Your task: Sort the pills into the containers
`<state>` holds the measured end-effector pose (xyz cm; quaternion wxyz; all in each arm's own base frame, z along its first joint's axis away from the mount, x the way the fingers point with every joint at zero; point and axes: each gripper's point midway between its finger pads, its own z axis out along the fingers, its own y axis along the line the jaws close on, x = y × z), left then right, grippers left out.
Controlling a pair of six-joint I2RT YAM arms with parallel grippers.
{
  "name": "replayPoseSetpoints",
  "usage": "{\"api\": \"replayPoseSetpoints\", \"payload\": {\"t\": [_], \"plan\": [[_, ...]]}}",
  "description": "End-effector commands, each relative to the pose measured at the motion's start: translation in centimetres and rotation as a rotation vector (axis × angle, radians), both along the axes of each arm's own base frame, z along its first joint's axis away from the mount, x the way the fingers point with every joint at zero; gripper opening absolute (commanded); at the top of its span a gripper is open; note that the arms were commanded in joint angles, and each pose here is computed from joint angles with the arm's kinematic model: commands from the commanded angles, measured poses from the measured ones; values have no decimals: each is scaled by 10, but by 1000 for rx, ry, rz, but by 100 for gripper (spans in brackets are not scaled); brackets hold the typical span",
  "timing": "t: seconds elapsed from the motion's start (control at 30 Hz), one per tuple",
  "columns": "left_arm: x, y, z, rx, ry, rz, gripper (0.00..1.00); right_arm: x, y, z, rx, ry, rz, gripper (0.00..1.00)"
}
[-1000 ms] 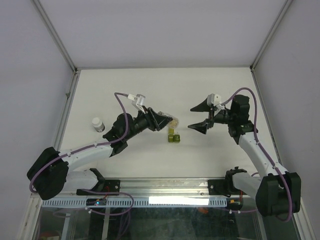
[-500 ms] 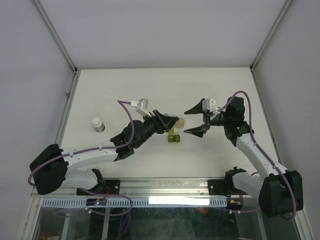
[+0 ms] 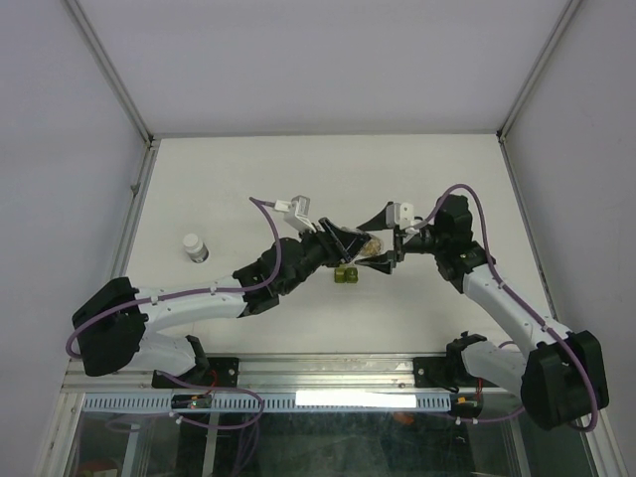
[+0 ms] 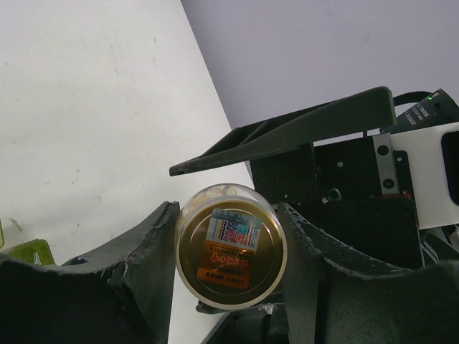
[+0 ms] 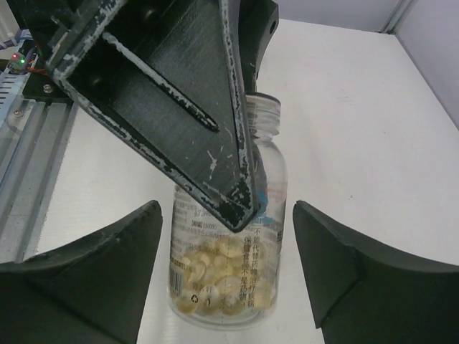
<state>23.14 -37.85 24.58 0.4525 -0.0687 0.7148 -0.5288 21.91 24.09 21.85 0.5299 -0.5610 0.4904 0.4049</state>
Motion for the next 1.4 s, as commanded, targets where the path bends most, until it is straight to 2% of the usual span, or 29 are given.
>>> {"api": "replayPoseSetpoints", "payload": {"t": [0.0,0.2,0.4,0.53,0.83,0.97,1.03,1.1,1.17,1.27,1.37], "plan": [[0,-8,34,-94,-21,2,0,7,4,3,-3,-41,-28,73],[-1,-12,31,-85,-13,0,0,10,6,1,-20,-16,-43,63],[-2,-12,32,-85,-14,-2,0,14,7,-1,-37,2,-73,70],[-2,-13,33,-84,-13,-1,0,16,7,0,-40,9,-82,64],[-1,-15,29,-67,-6,5,0,16,9,4,-26,32,-95,63],[-1,-16,28,-61,-4,3,1,15,9,6,-28,32,-90,50],[-1,-16,27,-53,1,4,9,15,9,7,-28,31,-88,39],[-1,-16,26,-48,2,5,23,15,9,8,-31,31,-87,26],[-1,-15,27,-48,-1,5,38,14,9,9,-33,31,-86,18],[-2,-7,29,-44,-17,21,60,13,9,9,-34,40,-76,11],[-3,3,33,-39,-47,33,72,11,9,8,-38,54,-60,10]]}}
